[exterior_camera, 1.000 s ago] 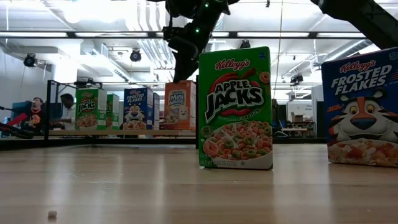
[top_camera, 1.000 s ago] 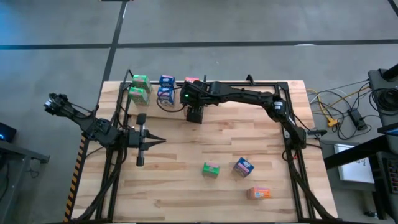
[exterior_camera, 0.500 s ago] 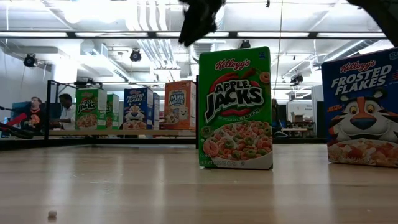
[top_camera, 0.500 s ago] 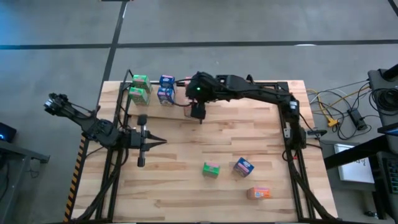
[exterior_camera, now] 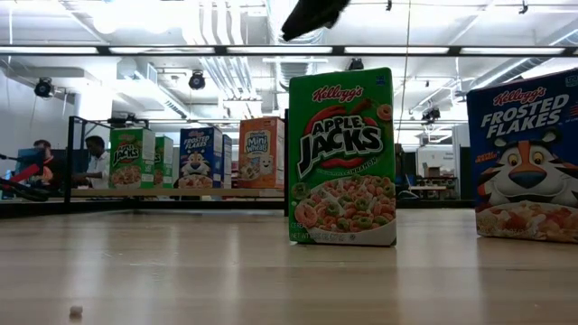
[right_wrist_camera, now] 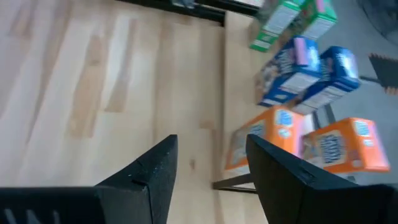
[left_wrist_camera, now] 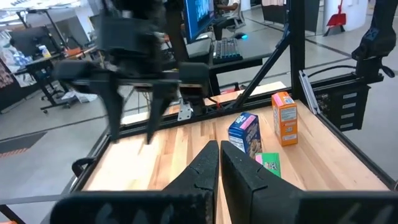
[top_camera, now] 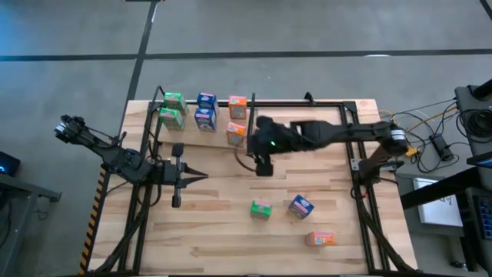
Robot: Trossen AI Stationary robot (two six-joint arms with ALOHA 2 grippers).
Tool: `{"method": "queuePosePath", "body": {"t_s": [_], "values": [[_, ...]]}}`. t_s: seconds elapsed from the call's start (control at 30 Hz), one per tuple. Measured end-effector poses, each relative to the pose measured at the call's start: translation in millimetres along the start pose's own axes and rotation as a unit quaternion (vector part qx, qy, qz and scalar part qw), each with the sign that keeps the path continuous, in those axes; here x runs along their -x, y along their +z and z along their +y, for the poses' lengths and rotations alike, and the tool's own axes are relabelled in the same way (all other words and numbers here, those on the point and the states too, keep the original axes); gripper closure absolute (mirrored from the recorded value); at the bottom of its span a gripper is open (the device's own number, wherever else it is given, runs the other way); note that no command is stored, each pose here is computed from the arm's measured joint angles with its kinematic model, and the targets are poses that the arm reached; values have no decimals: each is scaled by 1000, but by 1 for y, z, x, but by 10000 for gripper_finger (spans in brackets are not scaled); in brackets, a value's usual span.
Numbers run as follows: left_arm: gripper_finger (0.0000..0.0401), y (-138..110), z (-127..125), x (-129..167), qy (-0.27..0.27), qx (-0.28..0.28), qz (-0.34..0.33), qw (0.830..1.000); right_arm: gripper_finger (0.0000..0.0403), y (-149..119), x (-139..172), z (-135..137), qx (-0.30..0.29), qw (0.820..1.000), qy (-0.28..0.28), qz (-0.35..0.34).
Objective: Stack cereal on shelf
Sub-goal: Put the top orange cereal box on the shelf aligned with the orange cereal box
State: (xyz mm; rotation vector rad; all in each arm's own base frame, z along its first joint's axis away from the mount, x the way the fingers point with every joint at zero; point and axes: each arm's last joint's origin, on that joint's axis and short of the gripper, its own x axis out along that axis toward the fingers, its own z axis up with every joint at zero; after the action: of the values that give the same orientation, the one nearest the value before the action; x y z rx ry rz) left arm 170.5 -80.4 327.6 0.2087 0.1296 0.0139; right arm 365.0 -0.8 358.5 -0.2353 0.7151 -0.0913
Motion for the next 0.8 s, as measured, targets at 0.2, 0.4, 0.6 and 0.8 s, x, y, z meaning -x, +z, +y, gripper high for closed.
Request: {"method": "queuePosePath", "body": {"t_s": [0.2, 0.4, 0.6, 0.8], "values": [[401, -2, -6, -9, -1, -4, 5, 1000, 225, -47, -1, 19, 6, 999, 4, -48], [401, -4, -12, -26, 9, -5, -1, 1000, 225, -85, 3, 26, -7, 995, 13, -100], [397, -8, -4, -40, 37, -17, 19, 999, 225, -110, 15, 29, -4, 987, 22, -161], [347, -11, 15, -48, 78, -16, 35, 996, 225, -130, 26, 31, 7, 976, 21, -216]]}}
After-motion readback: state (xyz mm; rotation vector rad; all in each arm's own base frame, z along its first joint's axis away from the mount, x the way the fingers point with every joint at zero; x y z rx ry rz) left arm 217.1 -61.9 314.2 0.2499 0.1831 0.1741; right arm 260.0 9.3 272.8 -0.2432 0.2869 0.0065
